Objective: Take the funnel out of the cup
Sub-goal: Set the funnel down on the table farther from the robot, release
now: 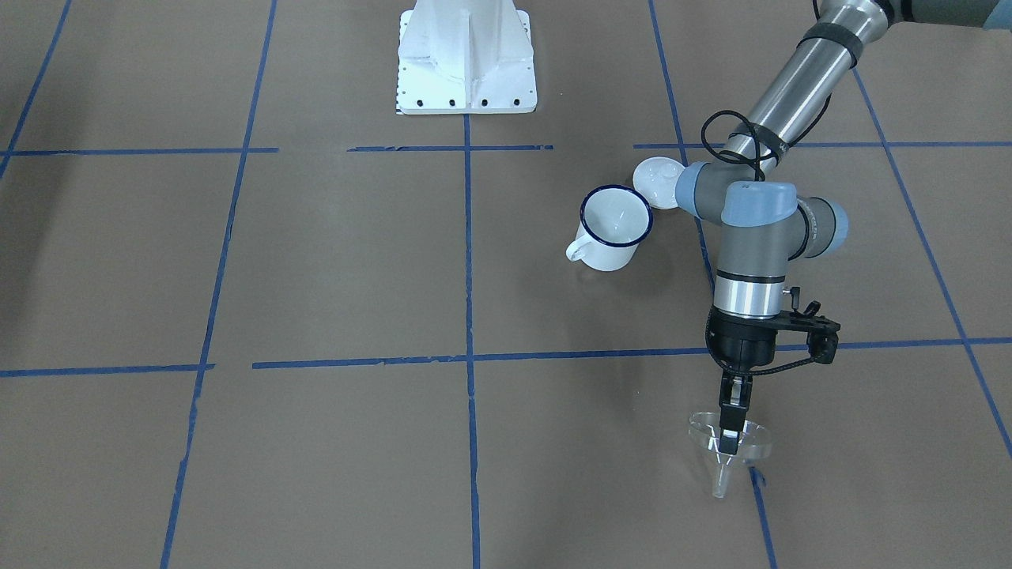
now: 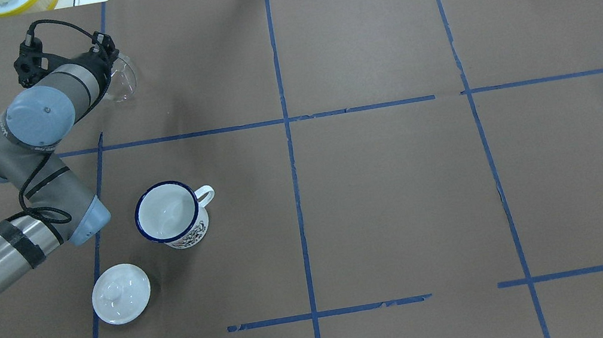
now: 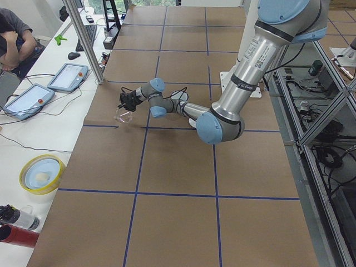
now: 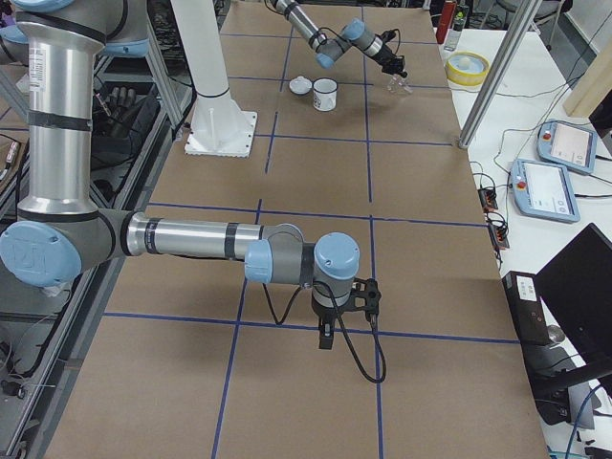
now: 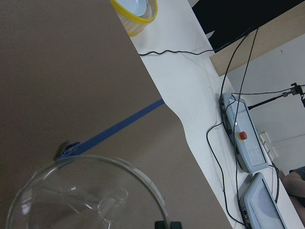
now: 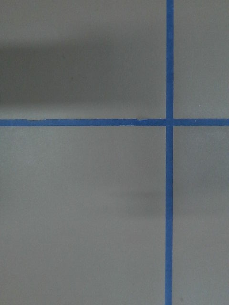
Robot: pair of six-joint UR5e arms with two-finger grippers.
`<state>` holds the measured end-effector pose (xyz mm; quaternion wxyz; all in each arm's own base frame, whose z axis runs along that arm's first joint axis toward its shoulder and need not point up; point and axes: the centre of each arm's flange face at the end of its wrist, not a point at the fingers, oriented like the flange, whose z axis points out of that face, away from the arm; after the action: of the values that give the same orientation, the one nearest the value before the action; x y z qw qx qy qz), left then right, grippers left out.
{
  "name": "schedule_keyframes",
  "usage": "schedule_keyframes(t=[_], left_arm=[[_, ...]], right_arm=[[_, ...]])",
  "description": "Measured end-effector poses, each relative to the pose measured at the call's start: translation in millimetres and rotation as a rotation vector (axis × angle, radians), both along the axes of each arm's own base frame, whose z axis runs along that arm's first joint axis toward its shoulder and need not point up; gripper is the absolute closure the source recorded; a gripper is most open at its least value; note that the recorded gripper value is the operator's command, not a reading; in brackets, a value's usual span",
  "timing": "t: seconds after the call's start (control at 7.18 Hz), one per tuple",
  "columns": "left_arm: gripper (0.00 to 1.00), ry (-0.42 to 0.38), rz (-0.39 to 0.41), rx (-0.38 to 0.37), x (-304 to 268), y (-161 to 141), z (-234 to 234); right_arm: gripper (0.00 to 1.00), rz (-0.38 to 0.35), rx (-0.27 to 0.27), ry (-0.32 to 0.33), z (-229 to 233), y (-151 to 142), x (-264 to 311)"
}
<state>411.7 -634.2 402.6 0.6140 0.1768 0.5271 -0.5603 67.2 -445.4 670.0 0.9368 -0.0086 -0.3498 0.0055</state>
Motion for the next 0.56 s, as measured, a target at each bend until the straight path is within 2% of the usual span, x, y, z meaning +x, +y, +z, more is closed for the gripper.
schedule_keyframes(t=[0.28, 0.42, 0.56], left_arm=[[0.0, -0.024, 0.018, 0.039, -4.8, 0.5, -11.6], [0.0, -0.03, 0.053, 0.08, -13.7, 3.0, -31.1], [0.0, -0.047, 0.119, 0.117, -27.9, 10.9, -46.6]], right_arm=[[0.0, 0.0, 0.0, 0.0, 0.0, 0.0, 0.0], [0.0, 0.0, 0.0, 0.0, 0.0, 0.0, 0.0], [0.0, 0.0, 0.0, 0.0, 0.1, 0.0, 0.0]])
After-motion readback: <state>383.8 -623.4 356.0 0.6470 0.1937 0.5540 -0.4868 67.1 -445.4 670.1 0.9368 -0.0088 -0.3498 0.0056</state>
